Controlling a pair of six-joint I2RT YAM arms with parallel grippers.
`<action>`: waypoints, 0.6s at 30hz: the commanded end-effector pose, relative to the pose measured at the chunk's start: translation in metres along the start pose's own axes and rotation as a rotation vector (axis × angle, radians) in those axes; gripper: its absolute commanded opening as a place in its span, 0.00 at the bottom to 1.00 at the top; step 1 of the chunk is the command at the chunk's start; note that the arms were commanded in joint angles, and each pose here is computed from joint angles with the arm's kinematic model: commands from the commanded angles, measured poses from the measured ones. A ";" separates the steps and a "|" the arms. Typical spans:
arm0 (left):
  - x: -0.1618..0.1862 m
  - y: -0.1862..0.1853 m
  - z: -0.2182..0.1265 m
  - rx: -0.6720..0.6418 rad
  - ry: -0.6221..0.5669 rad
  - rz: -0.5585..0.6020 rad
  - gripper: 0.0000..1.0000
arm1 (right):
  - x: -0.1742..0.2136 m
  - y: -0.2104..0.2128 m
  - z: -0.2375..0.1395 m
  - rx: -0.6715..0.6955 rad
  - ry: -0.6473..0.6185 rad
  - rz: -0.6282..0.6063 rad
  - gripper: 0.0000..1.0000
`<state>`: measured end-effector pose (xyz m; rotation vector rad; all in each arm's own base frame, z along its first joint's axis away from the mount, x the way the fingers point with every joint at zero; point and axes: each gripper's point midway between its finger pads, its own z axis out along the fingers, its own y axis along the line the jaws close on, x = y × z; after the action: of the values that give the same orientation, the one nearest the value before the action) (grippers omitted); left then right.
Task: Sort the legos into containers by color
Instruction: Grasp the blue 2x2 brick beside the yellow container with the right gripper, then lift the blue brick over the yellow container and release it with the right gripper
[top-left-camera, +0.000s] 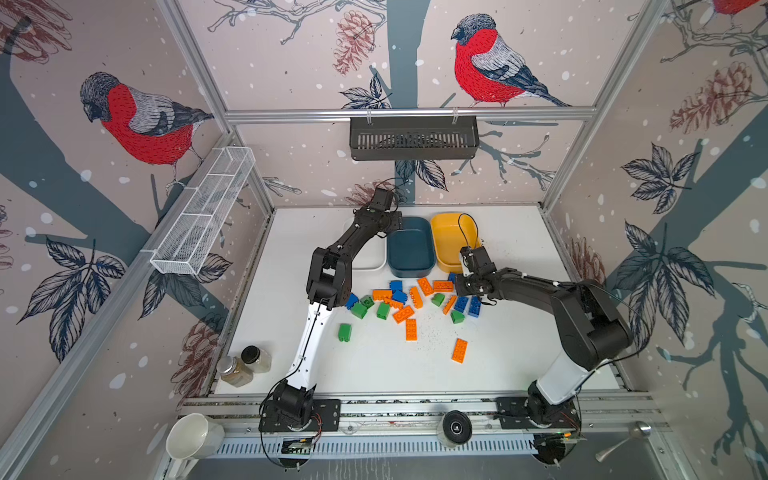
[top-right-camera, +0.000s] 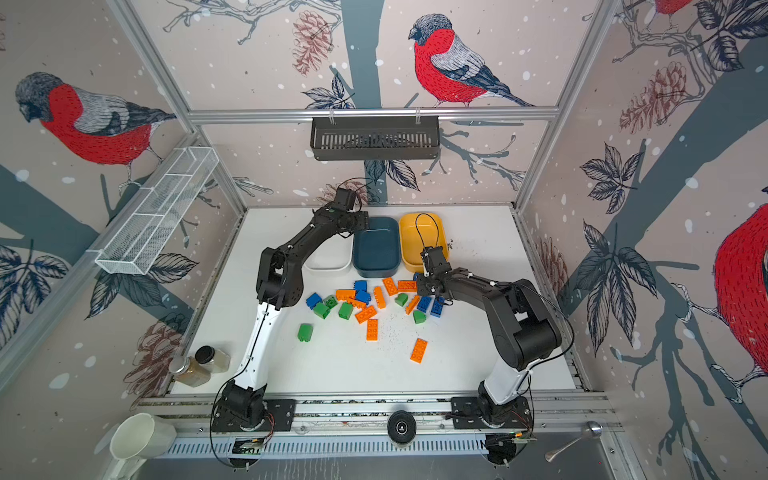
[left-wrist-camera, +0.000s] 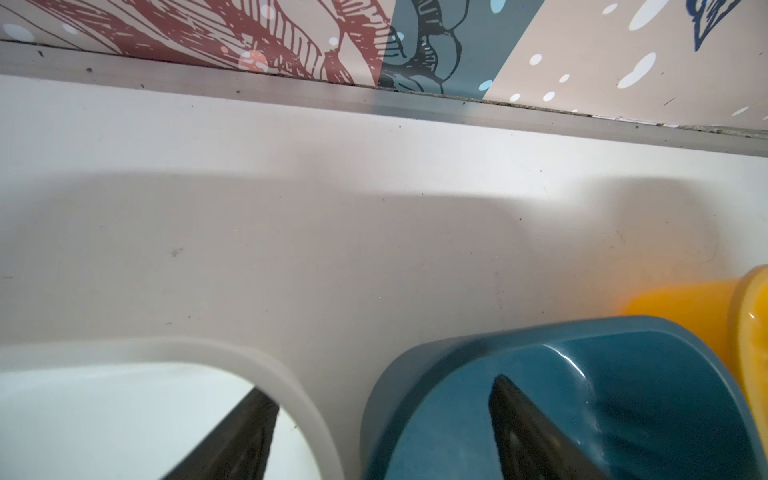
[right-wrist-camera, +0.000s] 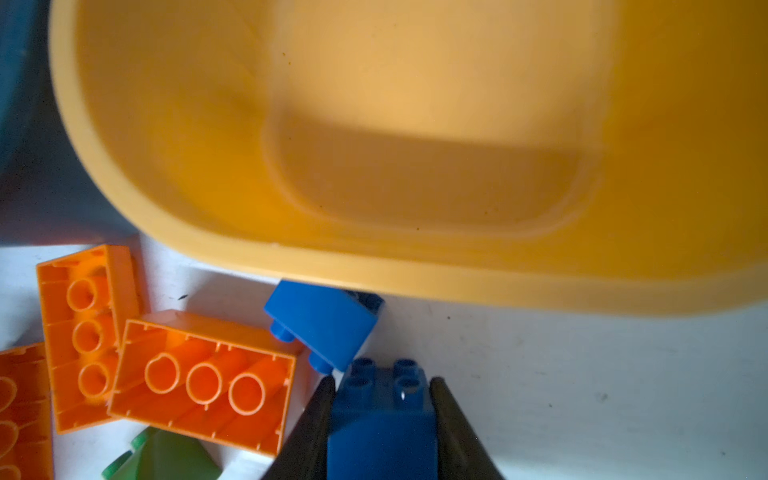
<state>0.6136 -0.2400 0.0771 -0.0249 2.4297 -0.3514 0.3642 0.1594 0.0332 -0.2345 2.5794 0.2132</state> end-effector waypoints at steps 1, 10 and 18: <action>-0.013 0.000 -0.001 0.001 -0.050 -0.028 0.81 | -0.003 -0.002 -0.009 0.012 -0.025 -0.005 0.33; -0.022 0.003 0.002 0.000 -0.088 -0.086 0.81 | -0.023 0.007 -0.046 -0.041 -0.138 -0.026 0.30; -0.005 -0.013 -0.019 0.058 -0.019 -0.050 0.88 | -0.072 0.023 -0.073 -0.111 -0.278 -0.017 0.30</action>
<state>0.6143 -0.2407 0.0838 -0.1104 2.4074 -0.4065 0.3702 0.1675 0.1147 -0.2529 2.3666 0.3104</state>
